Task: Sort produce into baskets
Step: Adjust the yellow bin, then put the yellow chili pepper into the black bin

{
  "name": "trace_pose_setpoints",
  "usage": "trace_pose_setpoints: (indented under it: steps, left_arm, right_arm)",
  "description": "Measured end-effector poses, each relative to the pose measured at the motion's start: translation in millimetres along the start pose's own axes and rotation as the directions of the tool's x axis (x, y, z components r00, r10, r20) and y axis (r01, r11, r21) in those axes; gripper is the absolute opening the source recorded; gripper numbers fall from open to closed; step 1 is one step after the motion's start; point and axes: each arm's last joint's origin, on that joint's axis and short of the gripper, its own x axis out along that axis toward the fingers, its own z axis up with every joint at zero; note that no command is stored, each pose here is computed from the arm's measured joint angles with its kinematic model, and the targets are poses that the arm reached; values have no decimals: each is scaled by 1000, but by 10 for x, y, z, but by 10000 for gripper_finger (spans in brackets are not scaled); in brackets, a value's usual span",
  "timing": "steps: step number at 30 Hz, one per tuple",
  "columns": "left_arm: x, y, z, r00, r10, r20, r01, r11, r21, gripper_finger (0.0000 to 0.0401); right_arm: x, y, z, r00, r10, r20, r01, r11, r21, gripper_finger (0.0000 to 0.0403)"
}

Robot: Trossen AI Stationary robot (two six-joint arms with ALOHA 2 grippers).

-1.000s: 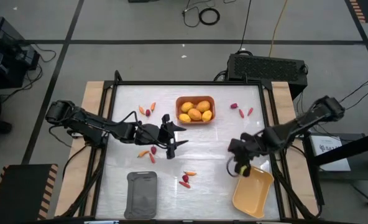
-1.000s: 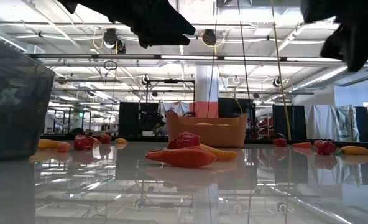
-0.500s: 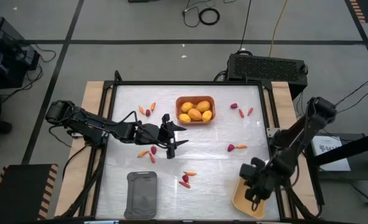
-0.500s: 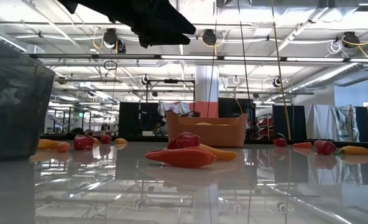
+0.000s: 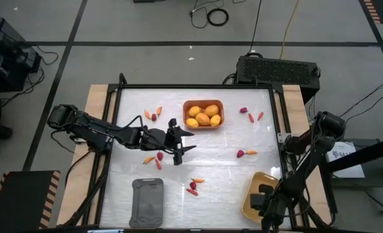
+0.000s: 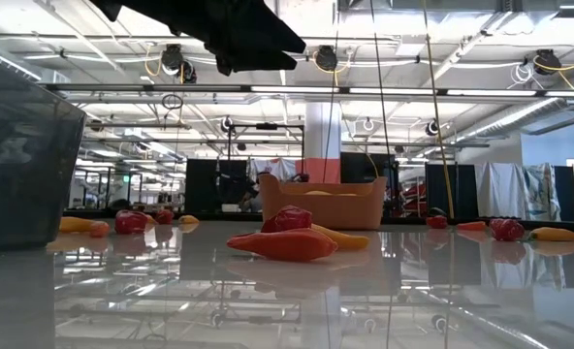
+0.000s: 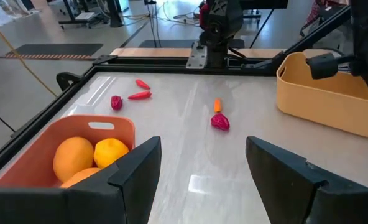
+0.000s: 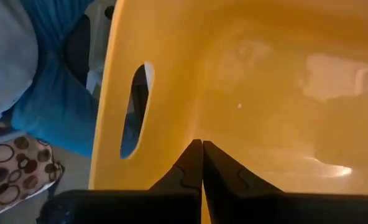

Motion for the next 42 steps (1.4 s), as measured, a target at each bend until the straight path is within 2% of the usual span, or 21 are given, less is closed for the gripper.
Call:
trace_pose_setpoints:
  steps: [6, 18, 23, 29, 33, 35, 38, 42]
  left_arm:
    - [0, 2, 0, 1000, 5, 0, -5, 1000, -2, 242]
    - [1, 1, -2, 1000, 5, -1, -5, 1000, -4, 242]
    - [2, 1, -4, 1000, 5, -2, -5, 1000, -4, 242]
    - [23, -5, -27, 1000, 5, -10, -5, 1000, -1, 242]
    - [22, -5, -26, 1000, 4, -9, -4, 1000, -2, 242]
    - [22, -5, -25, 1000, 4, -8, -4, 1000, -2, 242]
    - [17, -25, -23, 1000, -15, -5, 15, 1000, -17, 242]
    - [8, -74, -36, 995, -102, -20, 101, 994, -46, 242]
  right_arm:
    - [3, -3, -138, 996, -25, -83, 21, 999, -50, 0]
    - [-22, -127, -284, 954, -142, -264, 137, 990, -38, 0]
    - [-41, -196, -304, 935, -212, -285, 197, 977, -82, 0]
    - [-54, -232, -312, 924, -252, -288, 207, 962, -177, 0]
    - [-127, -264, -311, 893, -331, -306, 277, 938, -209, 0]
    - [-182, -234, -295, 887, -363, -285, 301, 923, -238, 0]
    - [-264, -131, -239, 905, -377, -196, 312, 903, -295, 0]
    - [-368, 32, -142, 930, -367, -9, 339, 868, -363, 0]
